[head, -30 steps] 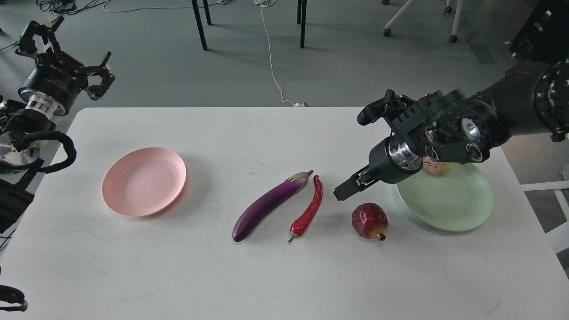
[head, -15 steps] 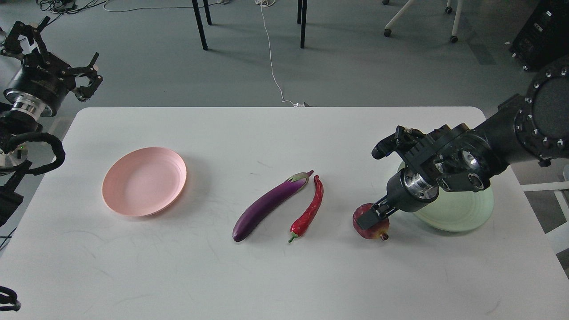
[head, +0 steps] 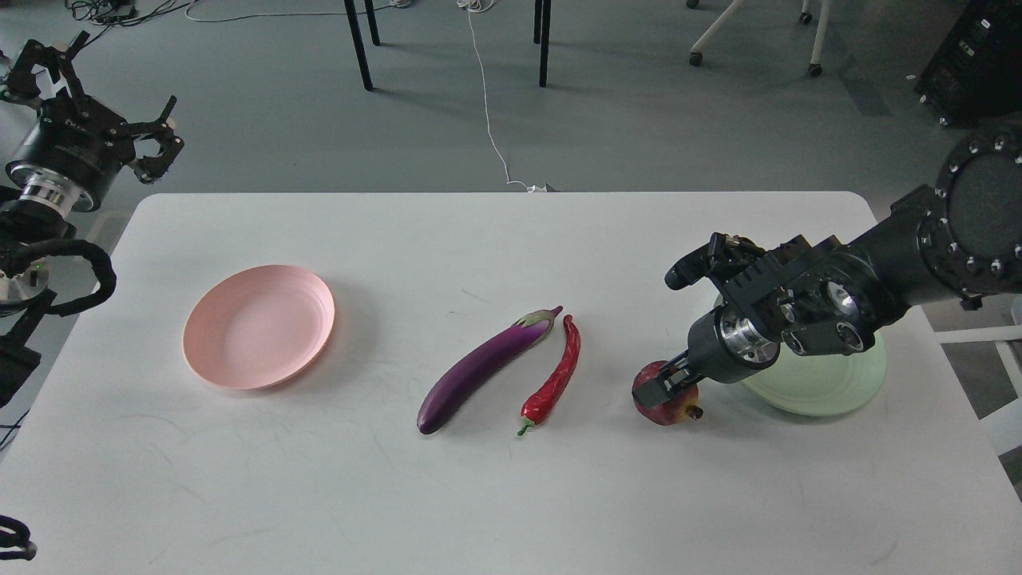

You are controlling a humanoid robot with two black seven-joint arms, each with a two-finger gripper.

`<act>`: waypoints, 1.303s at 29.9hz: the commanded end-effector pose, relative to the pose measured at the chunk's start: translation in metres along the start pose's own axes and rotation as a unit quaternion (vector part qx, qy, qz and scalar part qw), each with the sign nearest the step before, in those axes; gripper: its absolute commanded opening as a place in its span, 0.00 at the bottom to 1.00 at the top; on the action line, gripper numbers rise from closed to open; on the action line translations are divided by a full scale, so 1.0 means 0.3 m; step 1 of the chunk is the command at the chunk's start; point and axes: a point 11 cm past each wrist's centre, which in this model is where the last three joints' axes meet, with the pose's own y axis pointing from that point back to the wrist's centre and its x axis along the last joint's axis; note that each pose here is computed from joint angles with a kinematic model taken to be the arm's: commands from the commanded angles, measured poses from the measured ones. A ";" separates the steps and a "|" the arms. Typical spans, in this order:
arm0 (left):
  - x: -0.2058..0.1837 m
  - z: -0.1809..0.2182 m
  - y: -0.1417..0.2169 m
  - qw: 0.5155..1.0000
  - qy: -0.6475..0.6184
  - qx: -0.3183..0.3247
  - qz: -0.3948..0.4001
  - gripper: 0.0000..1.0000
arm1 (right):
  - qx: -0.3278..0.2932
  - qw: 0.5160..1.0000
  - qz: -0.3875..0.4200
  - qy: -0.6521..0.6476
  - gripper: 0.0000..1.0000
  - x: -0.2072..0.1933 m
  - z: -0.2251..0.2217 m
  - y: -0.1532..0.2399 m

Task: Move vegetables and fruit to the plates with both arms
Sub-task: 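Lift the red apple onto the green plate and release it, then withdraw the right gripper up and away from the plate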

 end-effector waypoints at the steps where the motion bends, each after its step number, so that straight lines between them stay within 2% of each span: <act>1: 0.002 0.001 0.001 1.000 0.000 0.000 0.001 0.98 | -0.005 1.000 0.020 0.011 0.52 0.034 0.004 0.019; 5: 0.005 0.009 0.002 1.000 -0.002 -0.003 0.002 0.98 | -0.022 0.998 0.060 0.012 0.53 0.116 0.037 0.110; 7: 0.005 0.006 0.003 1.000 -0.002 -0.002 0.002 0.98 | -0.036 0.997 0.065 0.010 0.53 0.114 0.076 0.149; 13: 0.004 -0.006 0.004 1.000 0.001 0.000 0.002 0.98 | -0.081 0.995 0.048 -0.032 0.54 0.000 0.228 0.207; 21: -0.004 -0.018 -0.001 1.000 0.002 0.003 -0.001 0.98 | -0.096 0.989 0.032 -0.105 0.56 -0.198 0.366 0.184; 25: -0.004 -0.020 -0.001 1.000 0.003 0.003 -0.001 0.98 | -0.100 0.988 0.033 -0.116 0.58 -0.227 0.391 0.183; 30: -0.003 -0.023 -0.001 1.000 0.003 0.004 0.001 0.98 | -0.106 0.987 0.036 -0.115 0.74 -0.229 0.408 0.184; 34: -0.005 -0.019 -0.003 1.000 0.003 0.003 0.000 0.98 | -0.104 0.987 0.042 -0.117 0.94 -0.219 0.406 0.181; 39: -0.010 -0.009 -0.006 1.000 -0.002 0.006 -0.004 0.98 | -0.103 0.986 0.074 -0.112 0.96 -0.167 0.404 0.200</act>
